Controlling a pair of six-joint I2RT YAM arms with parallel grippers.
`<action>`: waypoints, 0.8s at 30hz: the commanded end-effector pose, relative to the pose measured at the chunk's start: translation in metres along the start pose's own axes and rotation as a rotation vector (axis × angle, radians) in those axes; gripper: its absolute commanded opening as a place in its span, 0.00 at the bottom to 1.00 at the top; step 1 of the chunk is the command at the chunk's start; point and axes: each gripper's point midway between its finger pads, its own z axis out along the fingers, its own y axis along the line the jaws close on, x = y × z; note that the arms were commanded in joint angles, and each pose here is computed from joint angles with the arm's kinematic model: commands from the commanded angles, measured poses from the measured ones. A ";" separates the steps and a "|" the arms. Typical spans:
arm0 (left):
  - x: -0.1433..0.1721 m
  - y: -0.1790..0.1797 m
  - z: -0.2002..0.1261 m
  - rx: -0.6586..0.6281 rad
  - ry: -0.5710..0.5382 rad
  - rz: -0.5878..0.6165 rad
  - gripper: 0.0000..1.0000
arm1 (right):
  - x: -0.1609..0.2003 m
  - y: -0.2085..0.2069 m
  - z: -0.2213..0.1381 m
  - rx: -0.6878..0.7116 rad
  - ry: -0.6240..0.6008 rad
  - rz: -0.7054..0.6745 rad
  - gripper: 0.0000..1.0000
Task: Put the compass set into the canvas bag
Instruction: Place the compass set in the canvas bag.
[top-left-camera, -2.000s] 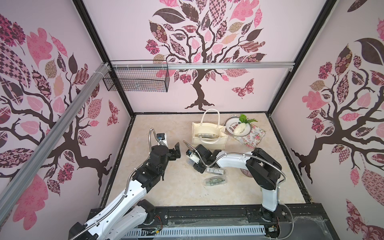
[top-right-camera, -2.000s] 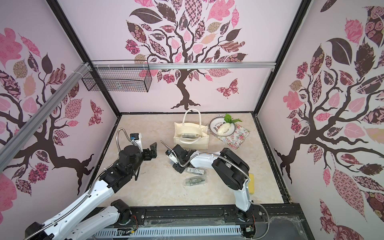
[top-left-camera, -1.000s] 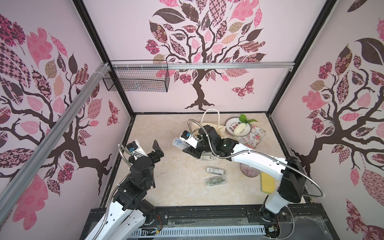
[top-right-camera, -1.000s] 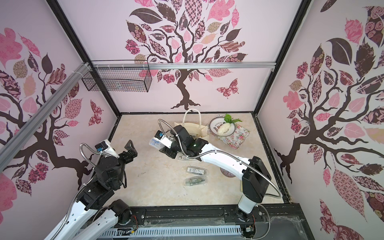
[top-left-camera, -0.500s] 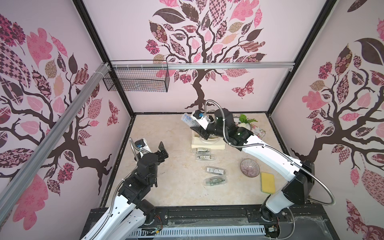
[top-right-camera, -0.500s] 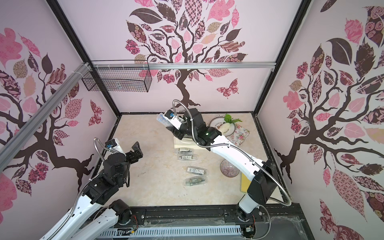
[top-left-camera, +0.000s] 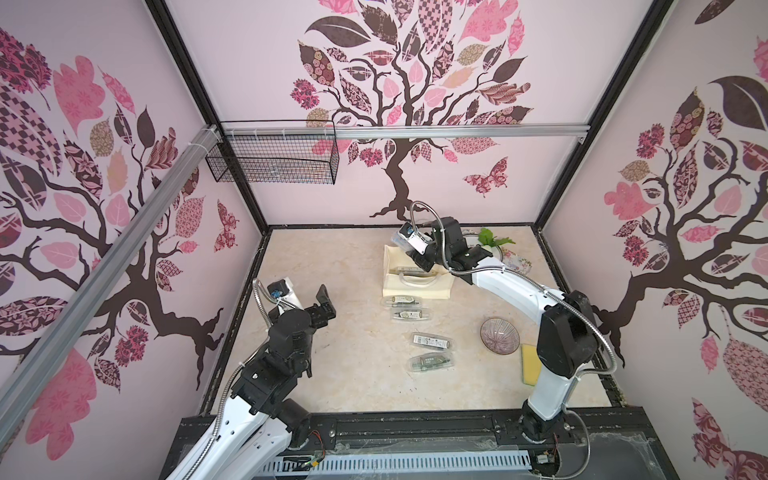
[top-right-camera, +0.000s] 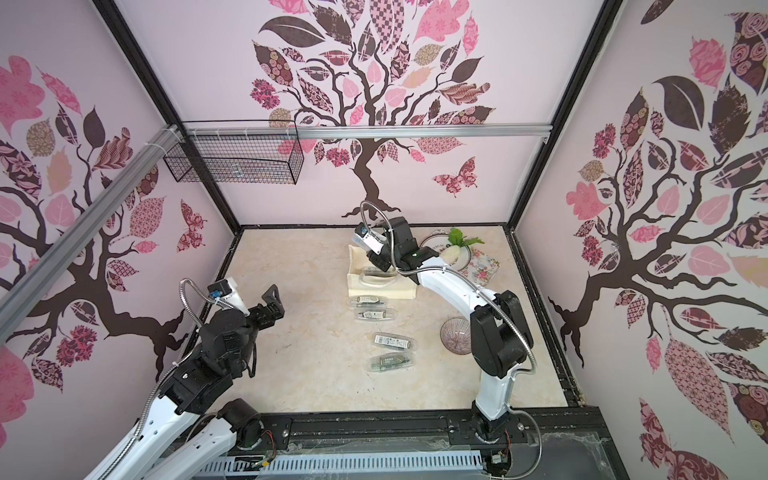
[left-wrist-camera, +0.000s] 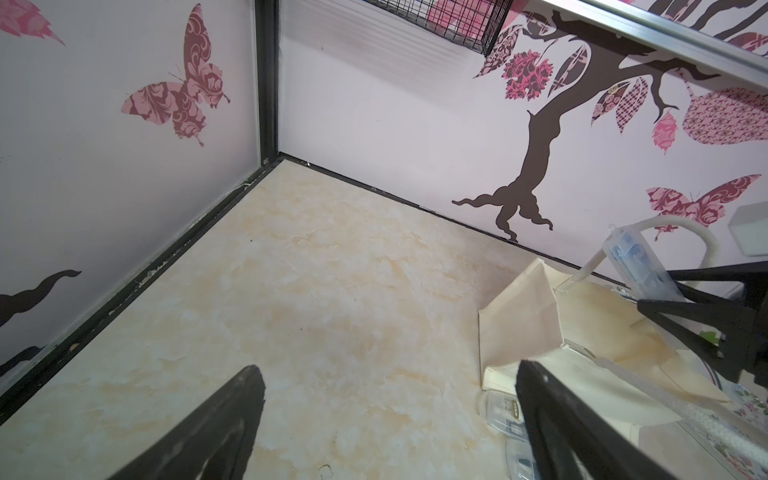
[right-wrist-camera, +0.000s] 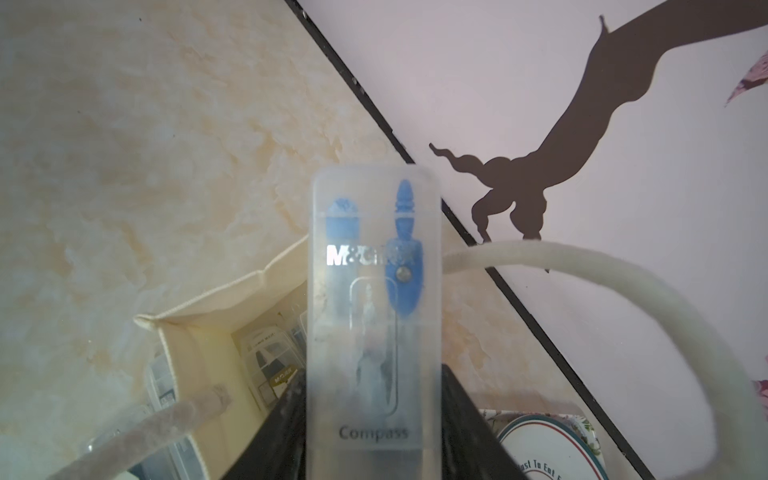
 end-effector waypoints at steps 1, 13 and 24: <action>0.005 -0.001 0.003 0.000 0.020 0.026 0.97 | 0.020 0.007 0.009 -0.049 0.033 -0.070 0.41; 0.007 -0.014 0.008 0.045 0.035 0.019 0.97 | 0.067 0.025 0.034 -0.125 0.167 -0.164 0.42; 0.010 -0.016 0.009 0.051 0.046 0.018 0.97 | 0.087 0.024 0.058 -0.123 0.251 -0.197 0.44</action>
